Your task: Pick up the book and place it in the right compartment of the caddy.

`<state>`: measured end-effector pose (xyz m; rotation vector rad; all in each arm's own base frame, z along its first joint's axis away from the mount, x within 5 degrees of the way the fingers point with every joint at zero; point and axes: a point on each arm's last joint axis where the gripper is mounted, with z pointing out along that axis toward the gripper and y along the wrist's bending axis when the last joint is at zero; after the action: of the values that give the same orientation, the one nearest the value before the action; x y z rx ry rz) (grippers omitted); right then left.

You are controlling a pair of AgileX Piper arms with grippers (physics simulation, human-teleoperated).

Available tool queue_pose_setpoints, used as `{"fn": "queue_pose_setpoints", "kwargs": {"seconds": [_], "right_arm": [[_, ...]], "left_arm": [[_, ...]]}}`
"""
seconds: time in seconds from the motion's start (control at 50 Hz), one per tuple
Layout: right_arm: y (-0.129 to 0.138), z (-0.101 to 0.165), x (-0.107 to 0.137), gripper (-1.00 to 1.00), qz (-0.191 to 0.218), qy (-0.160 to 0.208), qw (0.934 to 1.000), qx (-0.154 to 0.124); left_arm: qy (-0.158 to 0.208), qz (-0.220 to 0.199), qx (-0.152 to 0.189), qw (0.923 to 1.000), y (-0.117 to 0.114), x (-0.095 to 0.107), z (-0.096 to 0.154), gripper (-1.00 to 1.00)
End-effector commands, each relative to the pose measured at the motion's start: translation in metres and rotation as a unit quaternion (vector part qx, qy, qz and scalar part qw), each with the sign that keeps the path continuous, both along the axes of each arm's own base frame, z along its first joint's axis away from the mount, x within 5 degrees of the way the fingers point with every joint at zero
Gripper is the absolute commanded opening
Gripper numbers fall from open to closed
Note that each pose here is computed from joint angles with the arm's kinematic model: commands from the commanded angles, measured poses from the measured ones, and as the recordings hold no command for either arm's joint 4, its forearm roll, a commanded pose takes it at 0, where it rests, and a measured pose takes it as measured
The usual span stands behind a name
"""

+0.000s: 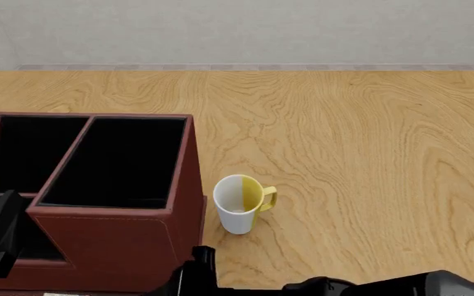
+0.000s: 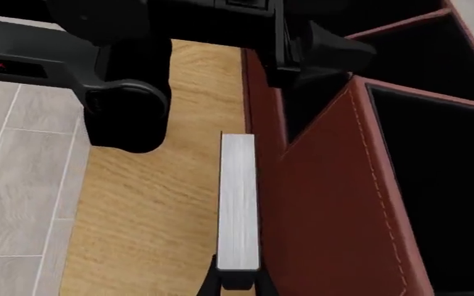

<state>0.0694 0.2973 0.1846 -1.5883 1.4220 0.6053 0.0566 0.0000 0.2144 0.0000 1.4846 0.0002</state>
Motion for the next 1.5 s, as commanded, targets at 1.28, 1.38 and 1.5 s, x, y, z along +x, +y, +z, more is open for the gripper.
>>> {"fn": "queue_pose_setpoints", "kwargs": {"seconds": [1.28,1.38,1.5], "right_arm": [[-0.047,0.088,-0.028,-1.0,0.018,0.021,0.9976,0.064],[-0.054,0.089,-0.028,-1.0,0.014,0.02,0.9978,0.061],[-0.063,0.099,-0.029,-1.0,0.012,0.024,0.9972,0.069]], "left_arm": [[0.0,0.0,0.0,1.0,0.0,0.0,0.0,1.0],[0.0,0.0,0.0,1.0,0.0,0.0,0.0,1.0],[0.0,0.0,0.0,1.0,0.0,0.0,0.0,1.0]]}}
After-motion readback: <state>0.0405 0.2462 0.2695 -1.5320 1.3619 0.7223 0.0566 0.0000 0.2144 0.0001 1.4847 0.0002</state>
